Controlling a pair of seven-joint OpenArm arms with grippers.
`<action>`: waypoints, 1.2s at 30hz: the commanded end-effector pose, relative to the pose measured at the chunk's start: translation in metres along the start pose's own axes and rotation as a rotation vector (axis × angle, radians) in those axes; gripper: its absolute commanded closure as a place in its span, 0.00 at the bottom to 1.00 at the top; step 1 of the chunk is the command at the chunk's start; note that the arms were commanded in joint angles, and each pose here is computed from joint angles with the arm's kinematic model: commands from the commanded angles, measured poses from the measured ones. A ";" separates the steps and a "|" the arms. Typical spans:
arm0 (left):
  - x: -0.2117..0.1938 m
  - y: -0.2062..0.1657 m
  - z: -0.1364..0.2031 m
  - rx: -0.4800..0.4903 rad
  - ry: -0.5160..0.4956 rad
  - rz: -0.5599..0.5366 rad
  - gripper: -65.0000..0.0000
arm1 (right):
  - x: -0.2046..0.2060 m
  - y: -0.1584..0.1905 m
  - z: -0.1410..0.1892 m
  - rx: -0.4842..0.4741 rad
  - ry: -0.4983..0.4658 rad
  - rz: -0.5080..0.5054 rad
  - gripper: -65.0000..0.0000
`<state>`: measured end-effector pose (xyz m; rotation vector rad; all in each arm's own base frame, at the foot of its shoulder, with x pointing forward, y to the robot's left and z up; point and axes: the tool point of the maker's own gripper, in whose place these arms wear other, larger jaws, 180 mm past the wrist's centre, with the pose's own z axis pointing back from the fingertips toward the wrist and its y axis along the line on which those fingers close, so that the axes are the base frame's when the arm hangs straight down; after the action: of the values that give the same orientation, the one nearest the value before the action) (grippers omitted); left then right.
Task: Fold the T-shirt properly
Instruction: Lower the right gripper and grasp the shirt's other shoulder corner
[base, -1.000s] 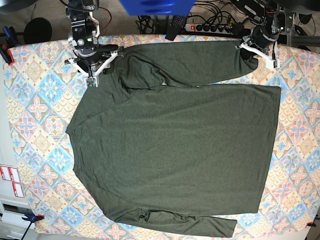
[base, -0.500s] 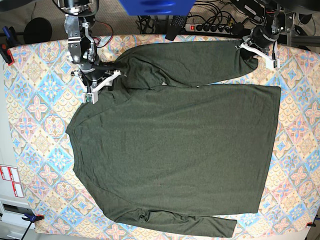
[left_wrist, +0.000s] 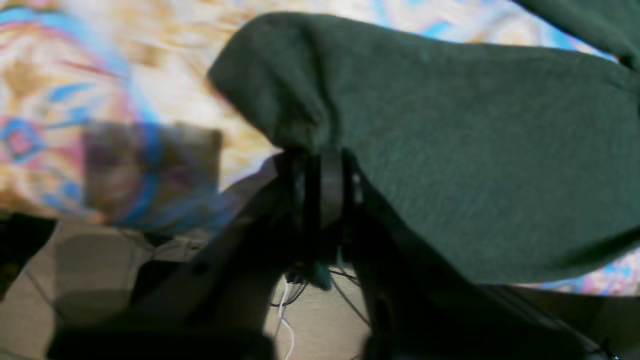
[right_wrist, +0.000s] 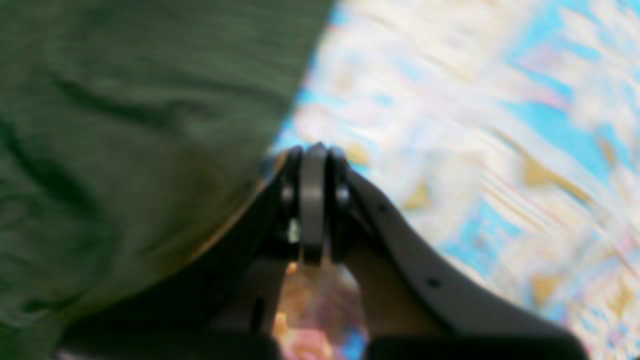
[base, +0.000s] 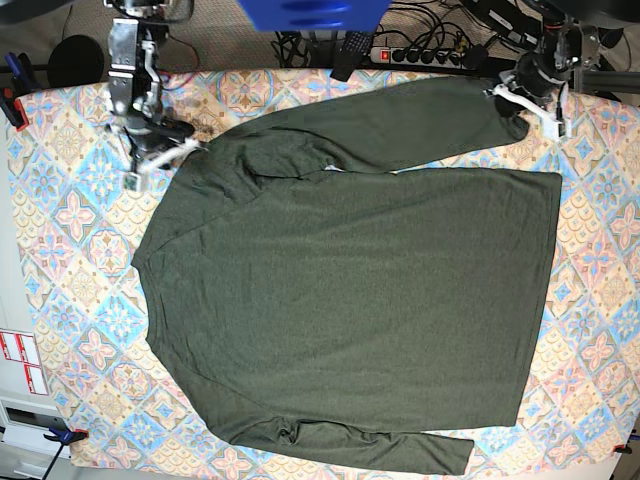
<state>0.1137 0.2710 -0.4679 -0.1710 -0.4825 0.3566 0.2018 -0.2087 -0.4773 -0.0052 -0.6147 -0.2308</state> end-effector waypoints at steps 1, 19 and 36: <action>0.006 0.011 0.007 0.025 -0.015 -0.011 1.00 | 0.008 -0.001 0.003 -0.001 -0.019 0.003 1.00; 0.017 0.001 0.014 0.003 -0.038 -0.055 1.00 | 0.043 0.008 0.003 0.019 -0.093 0.002 0.62; 0.009 -0.005 0.012 -0.008 -0.031 -0.030 1.00 | 0.039 0.037 -0.014 0.146 -0.049 -0.148 0.55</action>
<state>0.1143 0.2663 -0.4576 -0.1726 -0.4979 0.3378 0.2417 -0.1789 -0.4713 0.1781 -0.6585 -0.3365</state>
